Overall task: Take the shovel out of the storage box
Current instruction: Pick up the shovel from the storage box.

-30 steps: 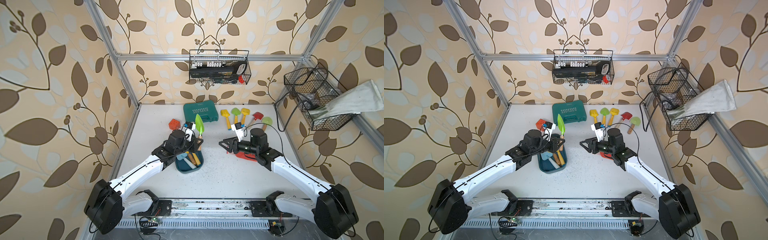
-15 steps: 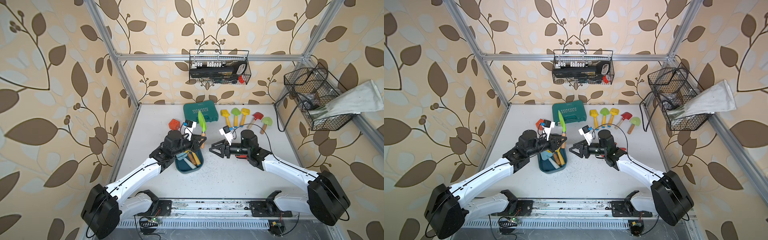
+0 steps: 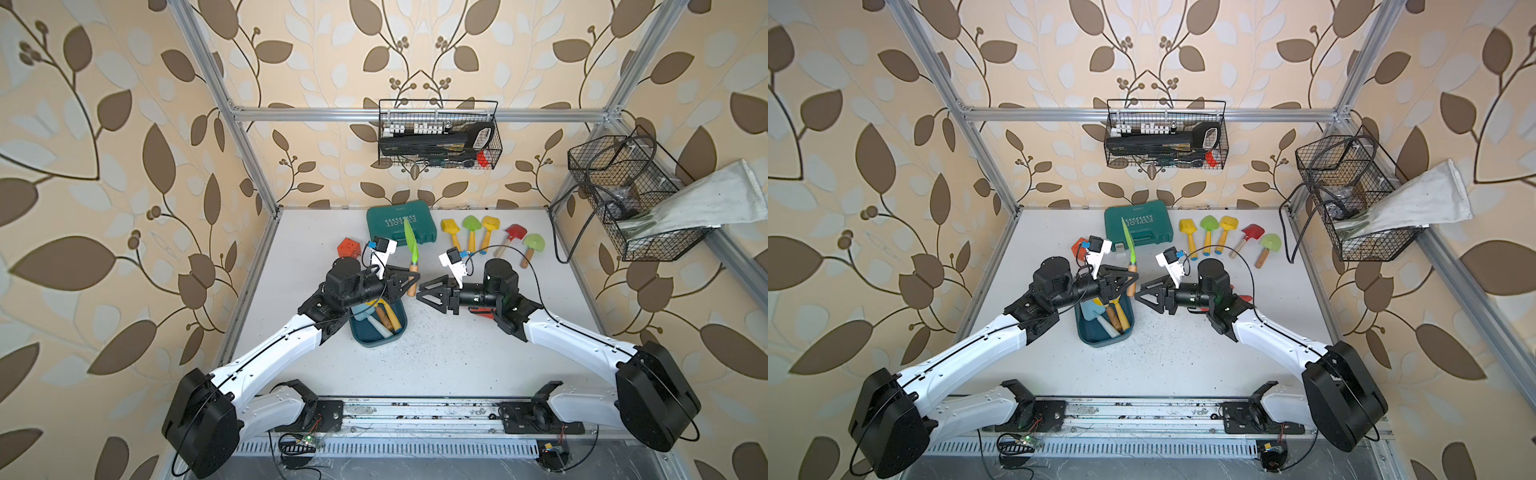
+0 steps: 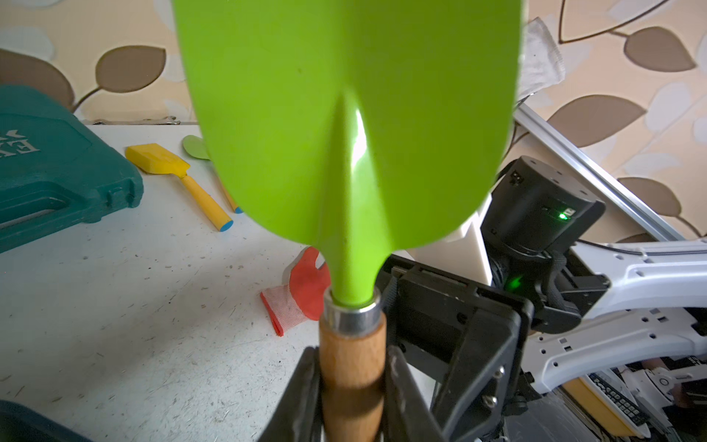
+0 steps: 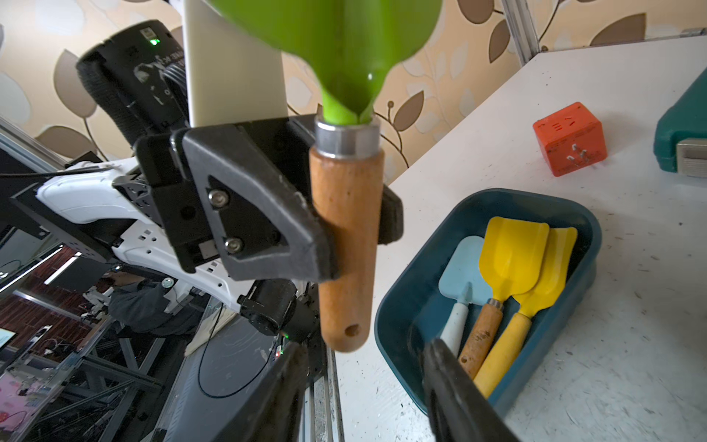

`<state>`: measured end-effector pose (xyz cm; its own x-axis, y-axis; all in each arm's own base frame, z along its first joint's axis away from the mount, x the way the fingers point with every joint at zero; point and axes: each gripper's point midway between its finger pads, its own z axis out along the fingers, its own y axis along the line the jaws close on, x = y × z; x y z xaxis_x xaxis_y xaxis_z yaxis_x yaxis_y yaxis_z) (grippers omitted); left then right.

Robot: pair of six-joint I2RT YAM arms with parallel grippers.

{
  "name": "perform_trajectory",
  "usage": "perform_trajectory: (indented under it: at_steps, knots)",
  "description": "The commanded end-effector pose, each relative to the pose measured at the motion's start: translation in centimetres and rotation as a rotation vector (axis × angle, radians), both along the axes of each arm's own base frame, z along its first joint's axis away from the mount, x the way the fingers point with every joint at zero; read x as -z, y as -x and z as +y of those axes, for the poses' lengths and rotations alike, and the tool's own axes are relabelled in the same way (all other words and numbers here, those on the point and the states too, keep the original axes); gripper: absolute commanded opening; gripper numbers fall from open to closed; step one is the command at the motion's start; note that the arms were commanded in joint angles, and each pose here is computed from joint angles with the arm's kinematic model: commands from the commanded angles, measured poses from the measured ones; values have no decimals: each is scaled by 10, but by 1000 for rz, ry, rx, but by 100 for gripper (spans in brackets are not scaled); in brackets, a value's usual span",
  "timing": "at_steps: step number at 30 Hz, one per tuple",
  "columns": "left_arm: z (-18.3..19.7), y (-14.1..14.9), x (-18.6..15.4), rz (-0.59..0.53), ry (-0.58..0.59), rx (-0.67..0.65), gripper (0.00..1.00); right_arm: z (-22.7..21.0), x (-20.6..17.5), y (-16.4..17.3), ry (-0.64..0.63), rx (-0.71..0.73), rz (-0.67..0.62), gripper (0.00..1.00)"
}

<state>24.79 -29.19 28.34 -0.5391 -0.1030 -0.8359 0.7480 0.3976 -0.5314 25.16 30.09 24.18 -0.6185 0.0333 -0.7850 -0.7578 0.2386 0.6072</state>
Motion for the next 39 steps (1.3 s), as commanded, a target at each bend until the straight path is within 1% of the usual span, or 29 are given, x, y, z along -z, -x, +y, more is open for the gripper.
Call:
perform_trajectory:
  at_steps: [1,8,11,14,16,18,23,25,27,29,30,31,32,33,35,36,38,39]
  knots:
    - [-7,3,-44,-90,98,54,2,4,-12,6,-47,-40,-16,52]
    - [-15,4,-47,-61,134,95,3,4,-20,8,-71,-45,-33,53]
    - [-17,3,-47,-48,137,107,3,6,-24,9,-90,-55,-35,51]
    - [-18,3,-48,-58,138,108,3,8,-25,9,-97,-69,-21,43]
    - [-19,4,-49,-60,140,117,3,9,-23,9,-100,-76,-10,34]
    - [-20,6,-51,-61,143,126,4,10,-23,9,-102,-77,-8,30]
    - [-20,7,-49,-60,140,131,4,9,-21,5,-101,-61,-17,23]
    - [-21,6,-47,-53,138,131,4,9,-22,5,-104,-62,-21,18]
    - [-21,6,-45,-49,135,132,5,10,-23,6,-105,-67,-23,9]
    - [-21,5,-43,-39,125,126,10,10,-23,6,-106,-67,-24,5]
    - [-20,3,-40,-27,114,114,16,9,-23,6,-106,-67,-25,4]
    - [-20,2,-38,-23,99,107,31,9,-24,7,-105,-67,-24,3]
    - [-19,1,-35,-19,85,101,42,9,-23,7,-103,-65,-21,2]
    - [-18,-1,-31,-9,69,85,48,8,-21,6,-95,-56,-15,2]
    - [-13,-4,-25,-4,45,48,56,5,-15,3,-62,-22,5,3]
    - [-9,-6,-20,3,31,17,61,3,-9,0,-32,5,18,3]
    - [-1,-9,-10,16,-11,-36,65,-5,5,-7,52,76,38,5]
    - [4,-10,-4,24,-42,-63,66,-11,14,-11,114,126,45,6]
